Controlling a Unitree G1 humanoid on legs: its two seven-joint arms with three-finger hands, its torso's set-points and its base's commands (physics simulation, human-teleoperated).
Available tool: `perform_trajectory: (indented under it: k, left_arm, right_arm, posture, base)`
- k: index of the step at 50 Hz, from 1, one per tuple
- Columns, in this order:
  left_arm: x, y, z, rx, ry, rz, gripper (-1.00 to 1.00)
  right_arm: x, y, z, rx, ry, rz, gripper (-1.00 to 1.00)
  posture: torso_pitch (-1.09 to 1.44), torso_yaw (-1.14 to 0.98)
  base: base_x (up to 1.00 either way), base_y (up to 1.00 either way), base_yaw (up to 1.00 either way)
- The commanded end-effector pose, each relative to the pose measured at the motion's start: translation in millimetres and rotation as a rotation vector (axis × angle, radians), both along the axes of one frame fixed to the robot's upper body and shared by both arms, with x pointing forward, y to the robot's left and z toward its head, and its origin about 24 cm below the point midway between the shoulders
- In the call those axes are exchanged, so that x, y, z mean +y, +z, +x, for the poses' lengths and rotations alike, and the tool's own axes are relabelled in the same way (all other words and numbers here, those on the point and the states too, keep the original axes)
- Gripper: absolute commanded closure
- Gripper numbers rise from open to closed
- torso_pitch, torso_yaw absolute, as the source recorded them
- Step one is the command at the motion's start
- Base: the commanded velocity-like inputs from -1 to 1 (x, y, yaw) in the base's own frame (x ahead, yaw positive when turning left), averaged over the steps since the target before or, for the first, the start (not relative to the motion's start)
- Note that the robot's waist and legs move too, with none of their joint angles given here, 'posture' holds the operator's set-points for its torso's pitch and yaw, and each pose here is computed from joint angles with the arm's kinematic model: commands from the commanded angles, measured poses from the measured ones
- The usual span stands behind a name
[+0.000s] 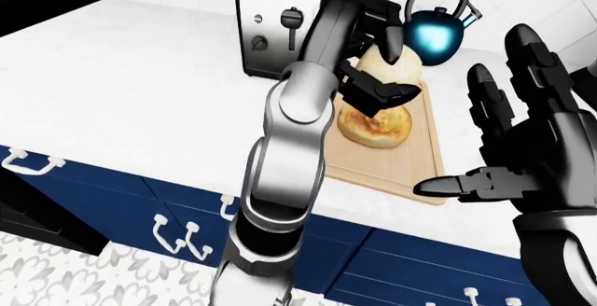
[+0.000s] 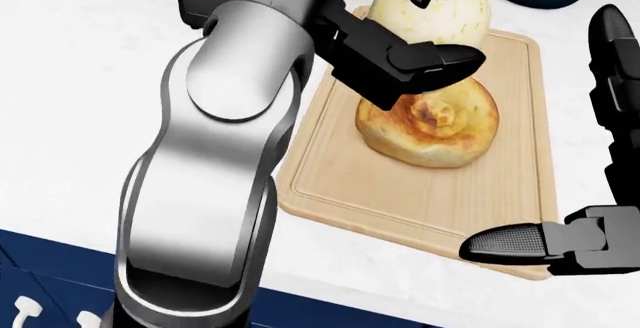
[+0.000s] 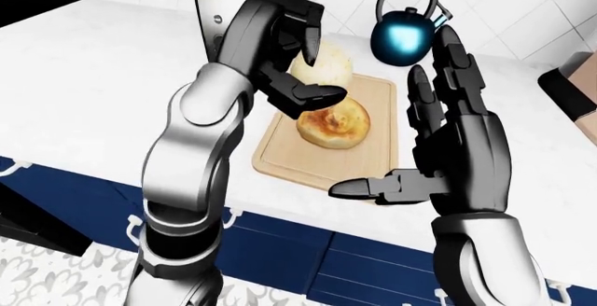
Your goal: Pick up the wedge of cheese and place it on the slice of bread to prepare a simple cheese on bread dish.
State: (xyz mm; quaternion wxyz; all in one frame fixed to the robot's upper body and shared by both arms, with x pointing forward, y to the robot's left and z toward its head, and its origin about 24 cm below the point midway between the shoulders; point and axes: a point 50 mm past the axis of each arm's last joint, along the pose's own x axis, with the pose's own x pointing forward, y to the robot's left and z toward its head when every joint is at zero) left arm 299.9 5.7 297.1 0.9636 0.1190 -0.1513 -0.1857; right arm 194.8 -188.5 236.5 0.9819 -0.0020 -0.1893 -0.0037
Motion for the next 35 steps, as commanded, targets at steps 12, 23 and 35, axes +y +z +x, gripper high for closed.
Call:
perform_trajectory:
  k: [12,23,35]
  left_arm:
    - [-23.5,12.4,21.9,-0.079,-0.167,-0.097,1.0]
    - [-31.9,-13.8,27.7,-0.046,-0.193,-0.081,1.0]
    - [-30.3,-35.0,38.2,-0.04,-0.164,-0.063,1.0]
  right_arm:
    - [0.7,9.9,-5.6,-0.079,-0.004,0.004,-1.0]
    - [-0.8,10.7,-7.0,-0.084,-0.007,0.008,-1.0]
    - [-1.5,10.1,-7.3,-0.084,-0.008,0.01,-1.0]
  posture:
    - [0.0,0.0]
    - [0.0,0.0]
    - [0.0,0.0]
  base:
    - [0.0,0.0,0.0]
    - [0.0,0.0,0.0]
    - [0.0,0.0,0.0]
